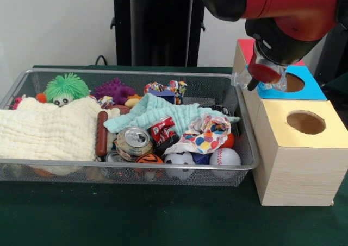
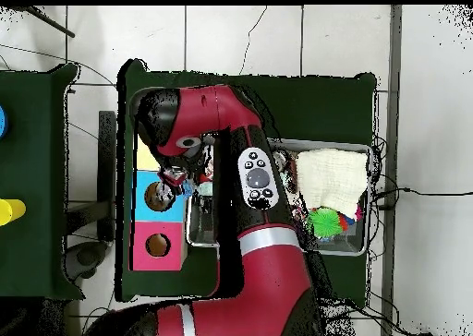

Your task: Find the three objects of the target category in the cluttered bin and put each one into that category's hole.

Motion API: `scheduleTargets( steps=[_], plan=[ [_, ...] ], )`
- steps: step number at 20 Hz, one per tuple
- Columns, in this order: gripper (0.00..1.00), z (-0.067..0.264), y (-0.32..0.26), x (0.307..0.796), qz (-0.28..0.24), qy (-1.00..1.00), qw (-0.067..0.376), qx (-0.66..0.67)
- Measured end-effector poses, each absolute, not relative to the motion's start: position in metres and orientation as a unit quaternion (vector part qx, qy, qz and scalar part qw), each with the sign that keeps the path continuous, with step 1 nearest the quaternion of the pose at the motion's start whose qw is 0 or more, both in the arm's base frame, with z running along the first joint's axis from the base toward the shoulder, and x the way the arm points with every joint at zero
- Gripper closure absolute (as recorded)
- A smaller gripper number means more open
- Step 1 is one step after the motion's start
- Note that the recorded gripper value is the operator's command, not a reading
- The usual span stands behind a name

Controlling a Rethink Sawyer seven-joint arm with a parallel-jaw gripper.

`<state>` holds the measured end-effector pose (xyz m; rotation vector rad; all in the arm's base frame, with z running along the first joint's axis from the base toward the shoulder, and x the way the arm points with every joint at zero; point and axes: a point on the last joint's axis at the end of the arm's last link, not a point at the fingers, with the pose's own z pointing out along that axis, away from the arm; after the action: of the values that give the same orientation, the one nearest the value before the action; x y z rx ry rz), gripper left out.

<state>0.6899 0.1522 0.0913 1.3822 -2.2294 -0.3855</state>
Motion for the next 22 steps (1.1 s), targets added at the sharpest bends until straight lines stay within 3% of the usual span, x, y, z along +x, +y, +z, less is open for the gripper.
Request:
scheduleTargets(
  steps=[15, 16, 22],
  plan=[
    [0.0, 0.084, 0.163, 0.685, -0.173, -0.818, 0.23, 0.498],
    [1.0, 0.084, 0.165, 0.684, -0.173, -0.817, 0.231, 0.499],
    [1.0, 0.082, 0.177, 0.677, -0.177, -0.809, 0.244, 0.505]
  ],
)
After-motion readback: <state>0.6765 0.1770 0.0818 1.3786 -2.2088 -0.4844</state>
